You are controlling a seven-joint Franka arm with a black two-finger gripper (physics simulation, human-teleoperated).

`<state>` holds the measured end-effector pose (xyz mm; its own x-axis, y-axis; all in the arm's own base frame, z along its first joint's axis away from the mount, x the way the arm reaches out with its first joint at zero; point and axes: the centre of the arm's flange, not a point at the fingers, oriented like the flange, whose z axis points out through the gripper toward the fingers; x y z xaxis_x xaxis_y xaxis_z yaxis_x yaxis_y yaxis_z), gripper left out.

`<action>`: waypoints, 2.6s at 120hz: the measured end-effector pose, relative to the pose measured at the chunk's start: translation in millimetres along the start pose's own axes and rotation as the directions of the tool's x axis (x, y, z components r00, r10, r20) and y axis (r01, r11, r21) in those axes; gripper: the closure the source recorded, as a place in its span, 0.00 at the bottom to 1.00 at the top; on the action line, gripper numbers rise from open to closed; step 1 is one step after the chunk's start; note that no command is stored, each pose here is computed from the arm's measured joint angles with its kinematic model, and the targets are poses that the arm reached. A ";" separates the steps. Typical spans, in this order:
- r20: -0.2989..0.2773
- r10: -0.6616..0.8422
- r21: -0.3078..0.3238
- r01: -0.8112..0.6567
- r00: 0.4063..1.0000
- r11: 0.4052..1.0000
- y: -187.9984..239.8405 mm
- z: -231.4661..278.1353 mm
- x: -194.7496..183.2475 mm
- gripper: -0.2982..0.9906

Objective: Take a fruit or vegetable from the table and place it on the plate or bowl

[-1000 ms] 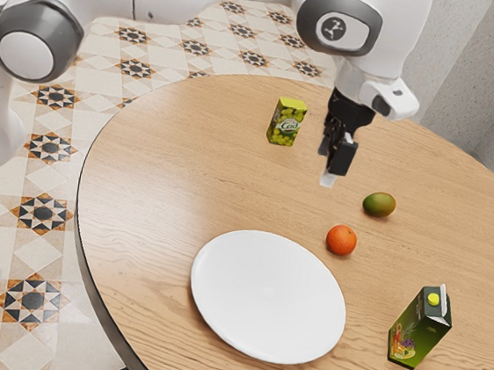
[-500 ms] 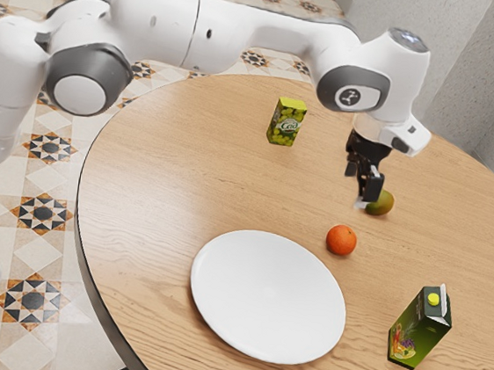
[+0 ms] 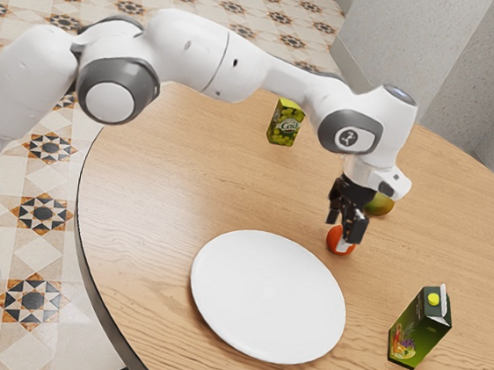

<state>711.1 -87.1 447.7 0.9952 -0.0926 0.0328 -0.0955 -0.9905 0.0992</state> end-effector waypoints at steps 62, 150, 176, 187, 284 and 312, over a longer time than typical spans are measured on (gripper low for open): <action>-0.084 -0.030 0.042 0.034 0.996 0.999 -15.3 16.3 19.8 0.25; -0.039 -0.045 0.038 0.046 0.998 0.998 -14.7 29.3 22.4 0.35; -0.038 -0.050 0.045 0.052 0.998 0.998 -14.3 30.7 22.6 0.48; -0.034 -0.054 0.047 0.055 0.998 0.997 -13.9 27.3 21.8 0.49; 0.210 0.090 0.046 -0.102 0.974 0.994 99.3 -22.6 -74.9 0.52; 0.141 0.124 0.035 -0.131 0.982 0.991 127.1 -29.2 -89.1 0.52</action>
<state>609.6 -201.8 486.4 0.9688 -0.2286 -0.0955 -0.2237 -0.9728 0.0595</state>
